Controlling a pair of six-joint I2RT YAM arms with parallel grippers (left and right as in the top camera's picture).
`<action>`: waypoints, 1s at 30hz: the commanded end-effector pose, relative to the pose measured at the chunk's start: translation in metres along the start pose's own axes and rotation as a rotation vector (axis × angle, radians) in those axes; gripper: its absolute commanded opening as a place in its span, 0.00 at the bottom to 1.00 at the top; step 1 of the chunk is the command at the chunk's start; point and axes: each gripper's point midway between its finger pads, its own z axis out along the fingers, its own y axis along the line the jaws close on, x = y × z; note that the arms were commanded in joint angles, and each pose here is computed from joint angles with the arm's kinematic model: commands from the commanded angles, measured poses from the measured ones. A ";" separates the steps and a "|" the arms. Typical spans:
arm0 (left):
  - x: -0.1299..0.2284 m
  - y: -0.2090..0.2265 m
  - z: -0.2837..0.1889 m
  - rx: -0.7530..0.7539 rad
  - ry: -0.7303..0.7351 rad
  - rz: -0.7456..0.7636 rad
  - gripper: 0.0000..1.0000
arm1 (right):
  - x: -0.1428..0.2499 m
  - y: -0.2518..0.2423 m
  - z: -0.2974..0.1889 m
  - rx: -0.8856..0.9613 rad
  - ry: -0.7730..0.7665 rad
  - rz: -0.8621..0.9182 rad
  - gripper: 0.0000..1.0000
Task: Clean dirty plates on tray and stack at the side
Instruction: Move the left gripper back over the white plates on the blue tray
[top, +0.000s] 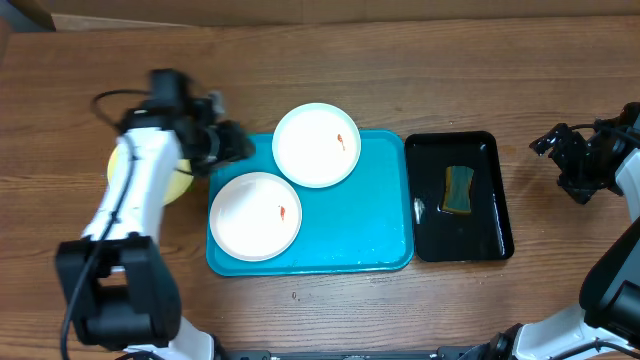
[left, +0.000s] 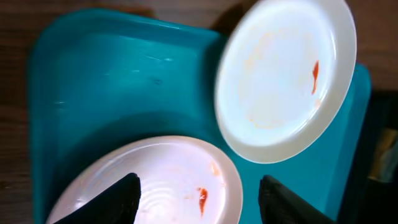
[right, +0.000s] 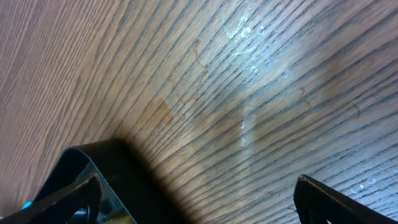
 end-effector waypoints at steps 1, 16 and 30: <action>0.002 -0.021 0.007 -0.148 -0.043 0.069 0.63 | -0.010 0.007 -0.011 -0.013 -0.042 -0.018 1.00; 0.038 -0.095 0.031 -0.114 -0.015 0.224 0.71 | -0.010 0.007 -0.011 -0.013 -0.042 -0.018 1.00; 0.039 -0.094 0.031 -0.116 -0.014 0.214 0.77 | -0.010 0.007 -0.011 -0.013 -0.042 -0.018 1.00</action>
